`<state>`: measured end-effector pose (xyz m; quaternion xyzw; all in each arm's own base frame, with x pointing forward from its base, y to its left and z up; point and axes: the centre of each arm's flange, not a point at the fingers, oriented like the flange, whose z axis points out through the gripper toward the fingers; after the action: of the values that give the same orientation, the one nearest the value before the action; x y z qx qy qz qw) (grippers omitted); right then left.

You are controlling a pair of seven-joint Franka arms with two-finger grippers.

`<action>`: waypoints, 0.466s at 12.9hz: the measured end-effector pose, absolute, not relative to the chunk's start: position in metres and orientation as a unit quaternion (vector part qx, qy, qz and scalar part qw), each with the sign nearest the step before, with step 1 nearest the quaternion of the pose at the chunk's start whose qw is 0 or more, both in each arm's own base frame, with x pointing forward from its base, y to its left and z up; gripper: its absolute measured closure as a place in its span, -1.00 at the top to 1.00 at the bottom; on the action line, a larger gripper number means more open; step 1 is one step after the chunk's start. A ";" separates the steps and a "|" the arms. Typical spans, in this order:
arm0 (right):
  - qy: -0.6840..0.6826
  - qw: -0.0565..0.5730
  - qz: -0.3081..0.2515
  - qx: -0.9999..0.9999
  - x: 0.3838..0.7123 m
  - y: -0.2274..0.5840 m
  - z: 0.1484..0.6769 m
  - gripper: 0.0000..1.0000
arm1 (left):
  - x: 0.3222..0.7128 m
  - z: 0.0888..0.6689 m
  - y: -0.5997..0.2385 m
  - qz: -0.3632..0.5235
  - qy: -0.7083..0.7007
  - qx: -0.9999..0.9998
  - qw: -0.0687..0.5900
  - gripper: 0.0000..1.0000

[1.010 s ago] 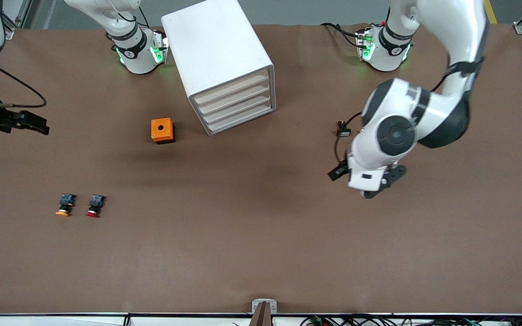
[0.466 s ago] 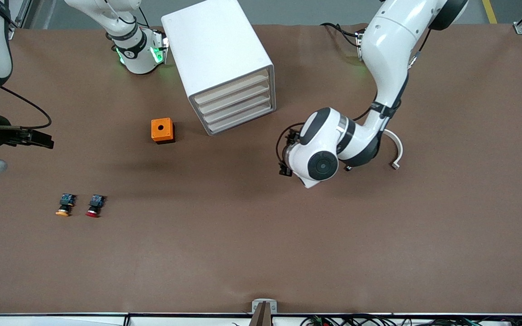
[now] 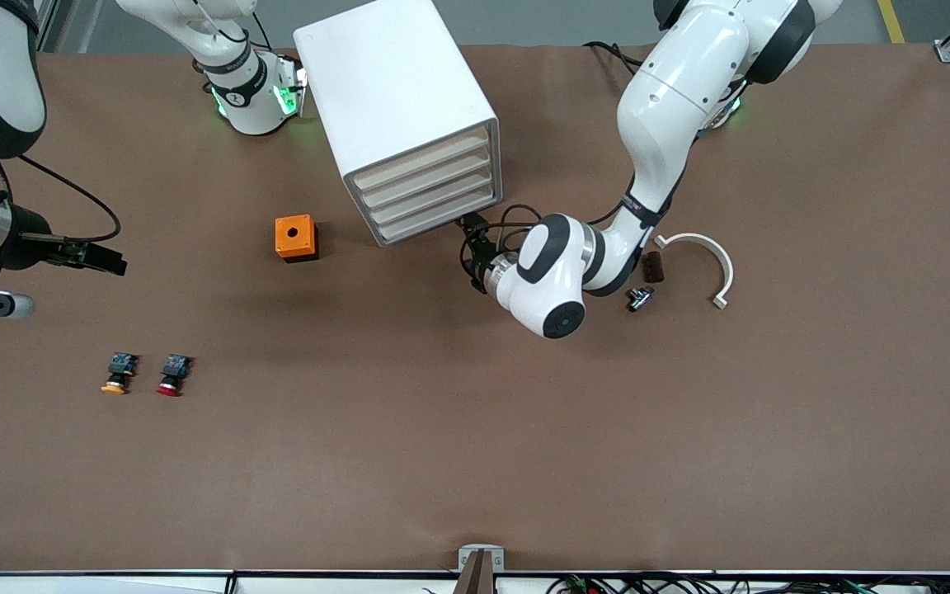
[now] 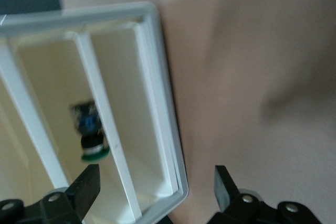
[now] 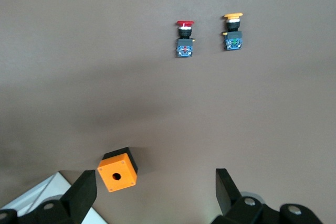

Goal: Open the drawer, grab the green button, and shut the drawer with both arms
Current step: 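Grasp the drawer handle with the left gripper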

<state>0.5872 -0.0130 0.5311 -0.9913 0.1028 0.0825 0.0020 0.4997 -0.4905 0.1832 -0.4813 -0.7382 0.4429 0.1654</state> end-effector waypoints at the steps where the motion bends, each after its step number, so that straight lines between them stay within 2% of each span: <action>1: 0.121 0.009 0.085 -0.989 0.587 -0.010 0.531 1.00 | 0.498 0.176 -0.491 0.449 -0.748 -0.456 0.178 0.73; 3: 0.138 0.013 0.089 -0.986 0.586 0.000 0.531 1.00 | 0.489 0.170 -0.497 0.456 -0.750 -0.435 0.200 0.22; 4: 0.138 0.012 0.090 -0.986 0.586 0.008 0.530 1.00 | 0.479 0.168 -0.505 0.457 -0.747 -0.433 0.214 0.05; 6: 0.147 0.011 0.091 -0.985 0.586 0.019 0.530 1.00 | 0.458 0.166 -0.520 0.451 -0.744 -0.428 0.244 0.00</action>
<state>0.5858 0.0193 0.5305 -0.9849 0.1471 0.0905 0.0107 0.4579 -0.5202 0.1656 -0.4279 -0.7441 0.4515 0.2436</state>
